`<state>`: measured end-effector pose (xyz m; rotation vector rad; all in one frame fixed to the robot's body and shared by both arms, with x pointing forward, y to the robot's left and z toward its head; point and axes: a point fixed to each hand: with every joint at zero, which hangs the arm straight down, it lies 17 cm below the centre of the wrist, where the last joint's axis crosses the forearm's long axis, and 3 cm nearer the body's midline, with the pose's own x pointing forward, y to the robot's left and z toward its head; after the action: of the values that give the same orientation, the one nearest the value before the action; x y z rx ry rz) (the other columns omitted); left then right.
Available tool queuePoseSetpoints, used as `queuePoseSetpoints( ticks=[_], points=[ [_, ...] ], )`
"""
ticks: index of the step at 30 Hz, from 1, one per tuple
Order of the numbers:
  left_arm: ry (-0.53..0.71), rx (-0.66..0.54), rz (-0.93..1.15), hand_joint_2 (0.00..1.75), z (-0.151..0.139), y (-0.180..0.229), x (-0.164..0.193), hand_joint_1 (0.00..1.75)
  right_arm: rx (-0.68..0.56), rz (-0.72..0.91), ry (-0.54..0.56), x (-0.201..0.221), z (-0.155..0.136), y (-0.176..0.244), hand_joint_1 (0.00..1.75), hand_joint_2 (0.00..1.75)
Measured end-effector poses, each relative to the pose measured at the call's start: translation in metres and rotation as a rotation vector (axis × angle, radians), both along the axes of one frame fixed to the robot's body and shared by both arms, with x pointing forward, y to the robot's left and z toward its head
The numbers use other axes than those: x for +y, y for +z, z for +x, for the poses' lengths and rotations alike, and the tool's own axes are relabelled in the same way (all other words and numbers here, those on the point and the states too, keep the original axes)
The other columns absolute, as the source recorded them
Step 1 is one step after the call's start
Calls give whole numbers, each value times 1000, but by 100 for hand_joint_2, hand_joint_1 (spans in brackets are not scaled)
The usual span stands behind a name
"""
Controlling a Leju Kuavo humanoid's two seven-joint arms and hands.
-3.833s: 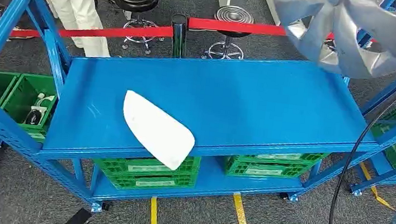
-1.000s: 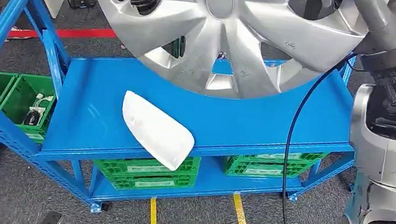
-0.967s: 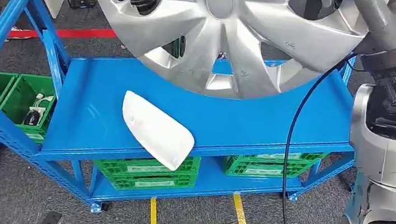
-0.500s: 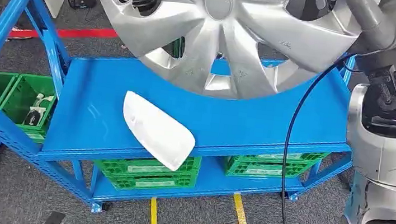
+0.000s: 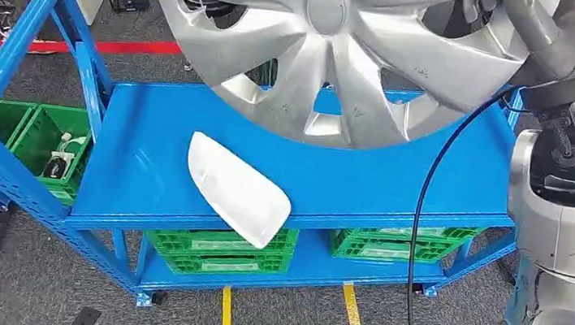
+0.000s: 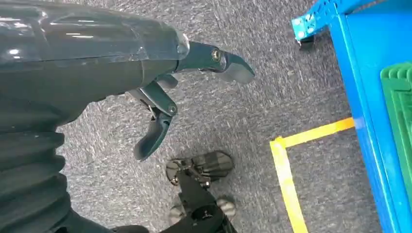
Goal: Take the parts from the cabinet and place them on the table.
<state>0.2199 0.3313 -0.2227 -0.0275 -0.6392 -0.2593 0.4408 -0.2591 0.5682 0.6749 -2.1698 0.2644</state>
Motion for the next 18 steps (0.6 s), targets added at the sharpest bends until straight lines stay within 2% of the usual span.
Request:
queuePoseSetpoints(
  ticks=[18],
  points=[
    [-5, 11, 6, 175, -4, -3, -4, 0, 2, 3, -1, 0, 0, 0, 175, 175]
  ],
)
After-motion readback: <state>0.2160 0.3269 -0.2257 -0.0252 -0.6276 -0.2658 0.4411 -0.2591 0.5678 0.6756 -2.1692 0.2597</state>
